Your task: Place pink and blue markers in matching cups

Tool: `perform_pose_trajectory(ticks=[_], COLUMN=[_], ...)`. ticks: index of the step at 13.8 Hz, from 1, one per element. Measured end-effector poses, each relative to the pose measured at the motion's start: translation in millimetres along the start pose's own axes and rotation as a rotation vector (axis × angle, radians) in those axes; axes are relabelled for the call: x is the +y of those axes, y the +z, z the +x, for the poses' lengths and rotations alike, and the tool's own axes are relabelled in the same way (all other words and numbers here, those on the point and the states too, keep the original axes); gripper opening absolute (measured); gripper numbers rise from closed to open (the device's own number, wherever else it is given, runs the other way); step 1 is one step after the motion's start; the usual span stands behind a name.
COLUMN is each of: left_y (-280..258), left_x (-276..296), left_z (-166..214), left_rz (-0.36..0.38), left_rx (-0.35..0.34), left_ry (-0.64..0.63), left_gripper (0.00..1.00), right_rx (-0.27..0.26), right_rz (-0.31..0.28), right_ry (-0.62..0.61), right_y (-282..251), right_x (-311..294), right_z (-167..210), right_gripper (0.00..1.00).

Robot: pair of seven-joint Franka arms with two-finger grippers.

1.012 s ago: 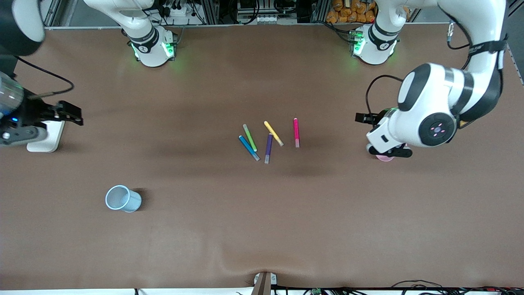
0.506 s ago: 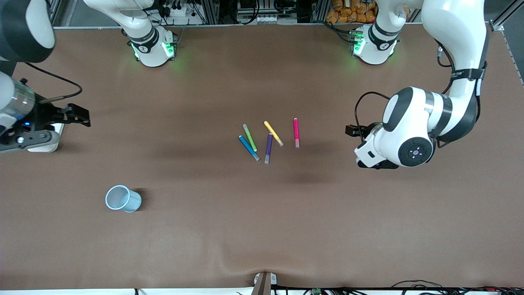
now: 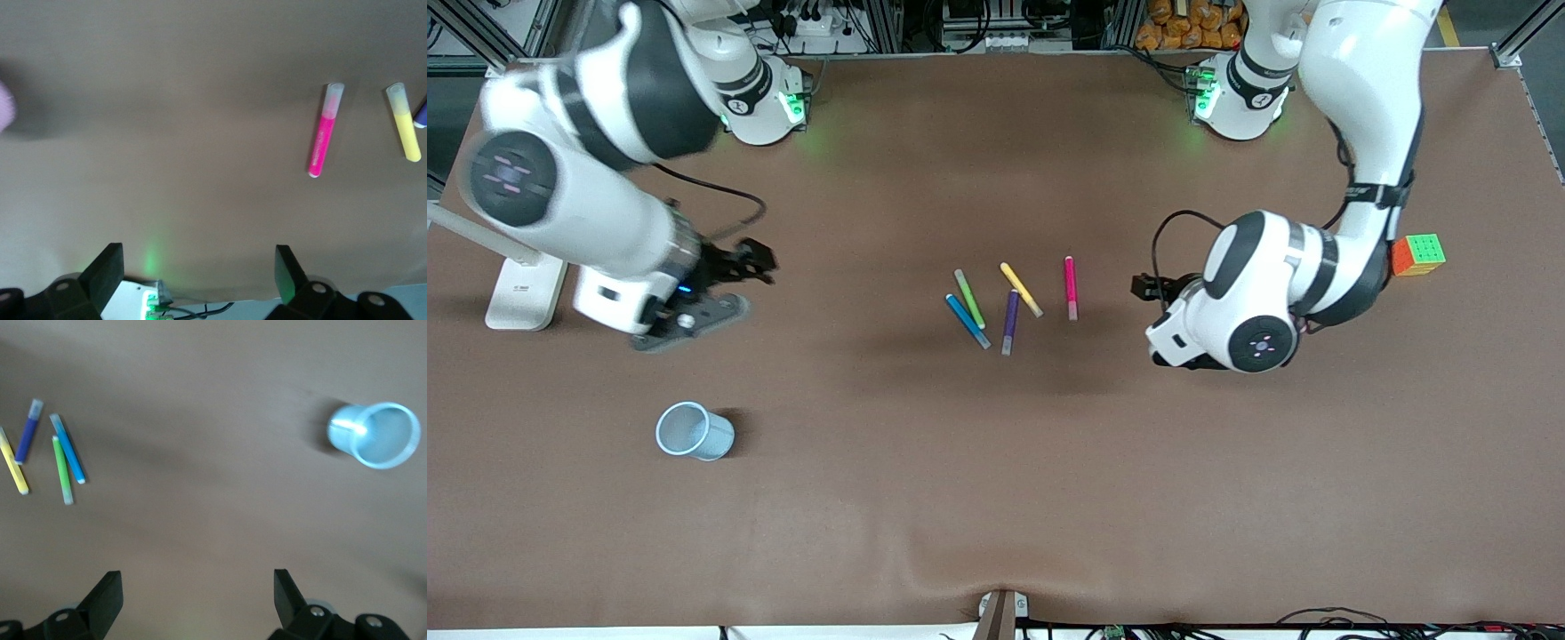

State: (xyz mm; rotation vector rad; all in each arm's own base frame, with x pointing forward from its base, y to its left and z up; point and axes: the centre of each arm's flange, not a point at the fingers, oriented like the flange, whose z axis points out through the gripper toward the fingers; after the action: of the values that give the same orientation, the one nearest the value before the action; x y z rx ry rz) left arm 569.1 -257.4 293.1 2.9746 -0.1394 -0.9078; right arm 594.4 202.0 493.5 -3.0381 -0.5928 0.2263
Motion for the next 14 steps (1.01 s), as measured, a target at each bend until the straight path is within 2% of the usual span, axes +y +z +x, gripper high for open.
perform_pose_trajectory(ticks=[2,5,8,12,14], left_y=[24,66,100,132,141], left_x=[18,59,95,116,114], left_z=[11,20,25,31,35], left_rz=[0.002,-0.007,-0.054,-0.059,-0.06], left_rx=[0.005,0.019,0.033,0.057,0.051], left_ry=[-0.027,-0.093,-0.15,-0.172,-0.184], left_gripper=[1.0,1.0,1.0,1.0,0.83], right_rx=[0.005,0.056,0.087,0.125,0.131], right_rz=[0.004,0.026,0.032,0.036,0.037], right_ry=[-0.004,-0.016,-0.041,-0.041,-0.043], right_y=[33,86,130,165,175], right_x=[-26,-70,-105,-136,-139], right_z=[21,46,60,72,75], right_gripper=[1.0,1.0,1.0,1.0,1.0])
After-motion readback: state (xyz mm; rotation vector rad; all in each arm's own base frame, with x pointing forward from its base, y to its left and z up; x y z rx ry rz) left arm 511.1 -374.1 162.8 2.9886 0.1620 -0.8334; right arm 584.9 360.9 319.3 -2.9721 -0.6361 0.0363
